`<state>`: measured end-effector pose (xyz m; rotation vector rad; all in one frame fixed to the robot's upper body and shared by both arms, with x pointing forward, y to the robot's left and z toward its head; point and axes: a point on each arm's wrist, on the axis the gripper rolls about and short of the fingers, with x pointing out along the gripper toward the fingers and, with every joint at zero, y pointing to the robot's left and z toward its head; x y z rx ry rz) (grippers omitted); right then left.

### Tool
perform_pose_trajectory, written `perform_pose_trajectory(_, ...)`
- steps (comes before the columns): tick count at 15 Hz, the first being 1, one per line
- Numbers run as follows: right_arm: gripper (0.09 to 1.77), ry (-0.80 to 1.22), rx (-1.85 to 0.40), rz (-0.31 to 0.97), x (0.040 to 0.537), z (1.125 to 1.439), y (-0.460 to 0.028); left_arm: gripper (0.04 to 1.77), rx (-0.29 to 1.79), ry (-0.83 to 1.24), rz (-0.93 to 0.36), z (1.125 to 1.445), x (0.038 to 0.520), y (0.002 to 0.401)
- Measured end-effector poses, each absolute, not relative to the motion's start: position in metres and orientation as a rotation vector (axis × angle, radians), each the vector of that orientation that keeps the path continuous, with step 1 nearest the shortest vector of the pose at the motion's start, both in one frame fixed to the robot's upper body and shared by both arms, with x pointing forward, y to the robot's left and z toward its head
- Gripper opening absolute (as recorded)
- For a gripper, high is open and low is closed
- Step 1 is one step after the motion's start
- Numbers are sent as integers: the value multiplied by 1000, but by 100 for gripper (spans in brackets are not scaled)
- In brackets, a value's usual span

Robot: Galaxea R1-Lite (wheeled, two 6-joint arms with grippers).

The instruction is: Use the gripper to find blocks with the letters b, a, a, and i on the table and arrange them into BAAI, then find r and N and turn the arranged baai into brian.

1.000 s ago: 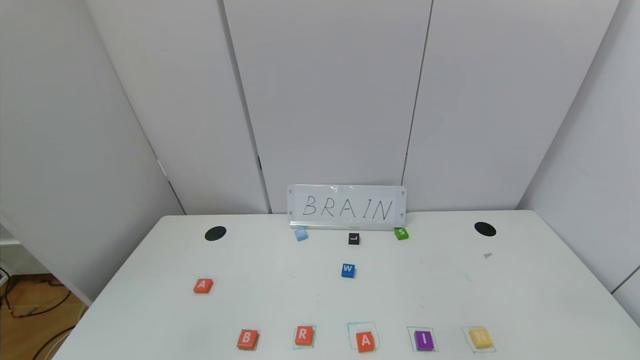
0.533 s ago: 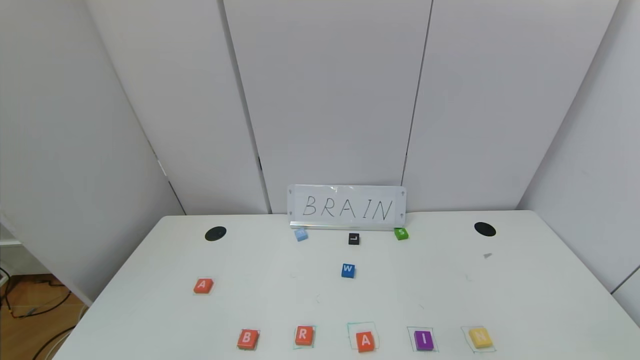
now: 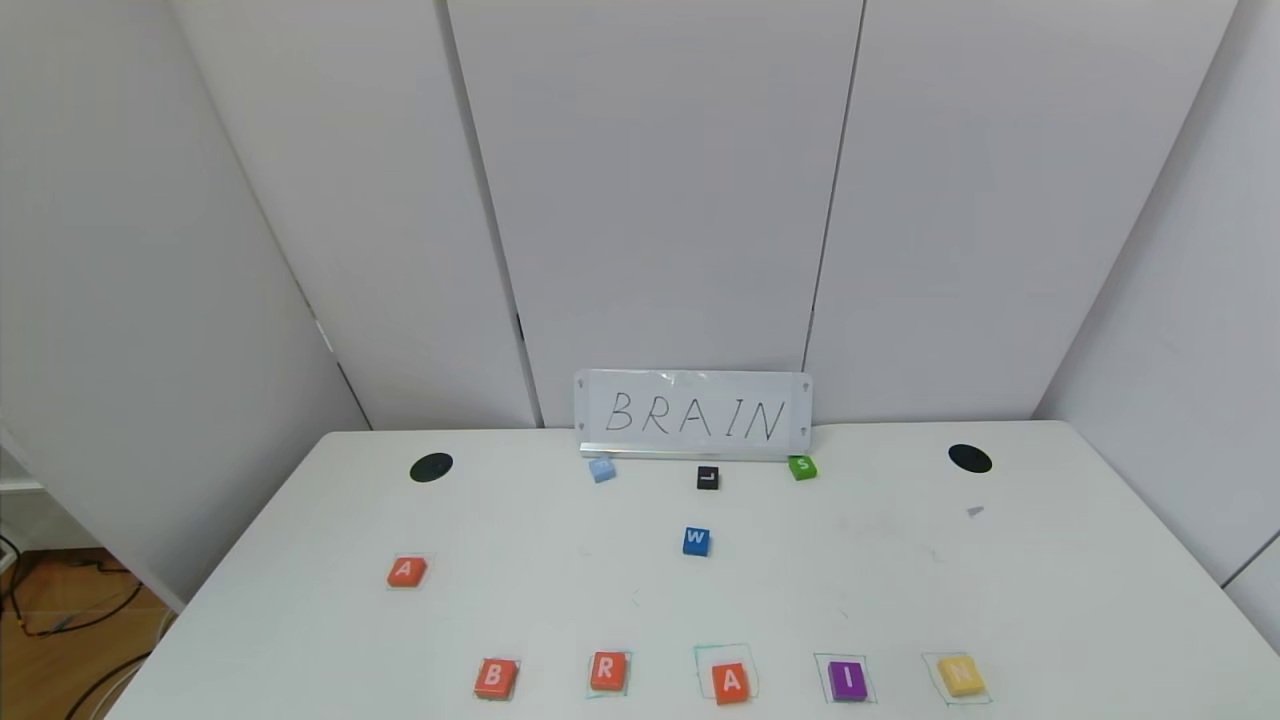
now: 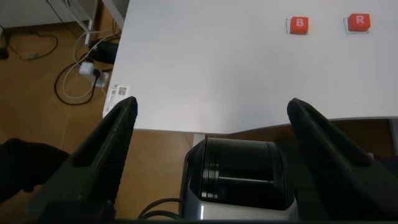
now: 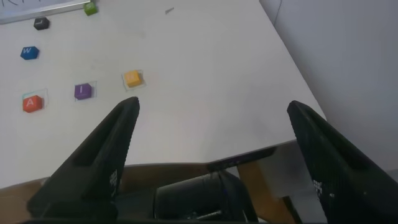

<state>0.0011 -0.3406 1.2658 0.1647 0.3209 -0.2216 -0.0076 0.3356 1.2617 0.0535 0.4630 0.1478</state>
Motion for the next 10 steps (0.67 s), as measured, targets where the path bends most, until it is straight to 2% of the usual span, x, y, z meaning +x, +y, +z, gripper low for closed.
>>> perform_pose_trajectory(4, 171, 317, 147, -245, -9, 1240, -340, 172, 51, 404, 142, 1245, -19, 336)
perform_pose_trajectory(6, 171, 222, 156, -236, -8, 1246, -340, 172, 44, 331, 143, 1245, -19, 336)
perform_pose_trajectory(10, 171, -89, 142, -204, 9, 1266, -340, 172, 24, 9, 105, 1269, -6, 336)
